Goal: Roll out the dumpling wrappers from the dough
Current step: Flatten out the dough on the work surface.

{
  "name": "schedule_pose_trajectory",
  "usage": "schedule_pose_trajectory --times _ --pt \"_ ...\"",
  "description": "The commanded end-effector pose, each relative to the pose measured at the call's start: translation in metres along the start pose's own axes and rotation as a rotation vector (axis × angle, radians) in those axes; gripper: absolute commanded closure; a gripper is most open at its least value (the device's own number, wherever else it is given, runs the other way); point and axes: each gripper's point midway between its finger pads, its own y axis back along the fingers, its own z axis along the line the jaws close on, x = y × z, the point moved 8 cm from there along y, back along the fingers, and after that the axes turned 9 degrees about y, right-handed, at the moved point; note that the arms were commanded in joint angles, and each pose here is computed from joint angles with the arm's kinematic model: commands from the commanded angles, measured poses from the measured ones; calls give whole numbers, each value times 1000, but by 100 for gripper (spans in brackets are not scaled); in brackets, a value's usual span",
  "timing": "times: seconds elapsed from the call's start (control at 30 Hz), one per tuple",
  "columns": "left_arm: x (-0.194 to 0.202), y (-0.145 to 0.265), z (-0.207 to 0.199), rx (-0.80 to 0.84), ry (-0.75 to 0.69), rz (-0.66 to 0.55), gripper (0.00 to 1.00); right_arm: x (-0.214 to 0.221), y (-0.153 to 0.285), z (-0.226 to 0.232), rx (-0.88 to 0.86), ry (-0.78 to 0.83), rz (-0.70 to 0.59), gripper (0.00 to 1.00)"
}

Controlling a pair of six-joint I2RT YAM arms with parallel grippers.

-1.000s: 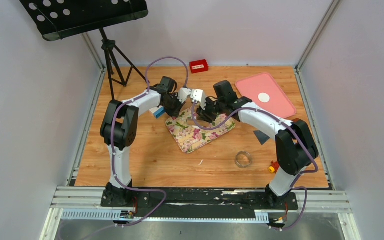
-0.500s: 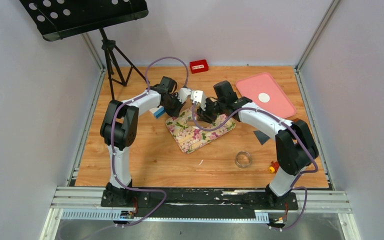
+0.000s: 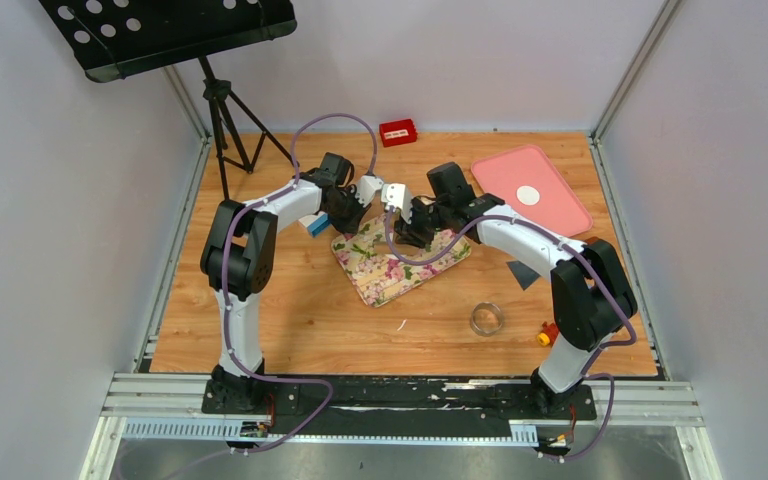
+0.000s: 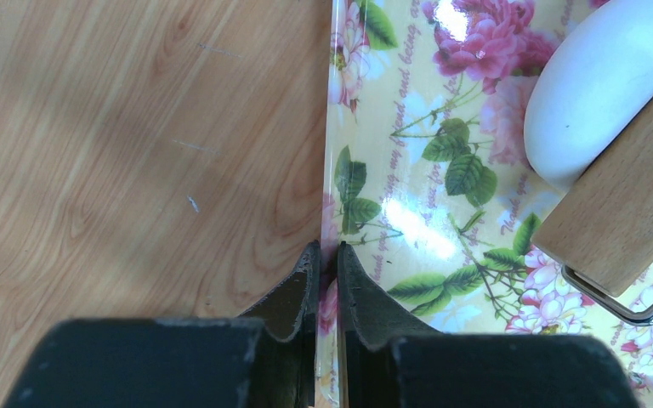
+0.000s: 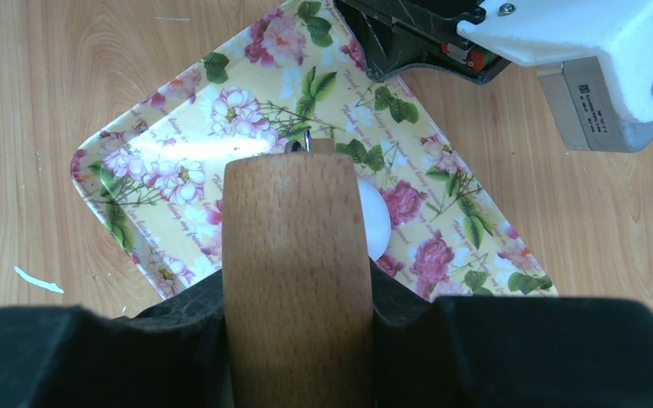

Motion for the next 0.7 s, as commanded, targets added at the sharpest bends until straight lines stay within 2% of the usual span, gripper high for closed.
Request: schedule_pose_trajectory --times 0.0,0.67 --pt "39 -21 0 -7 45 177 100 41 -6 57 -232 -186 163 100" --pt "39 -20 0 -7 45 177 100 32 1 62 -258 -155 149 100"
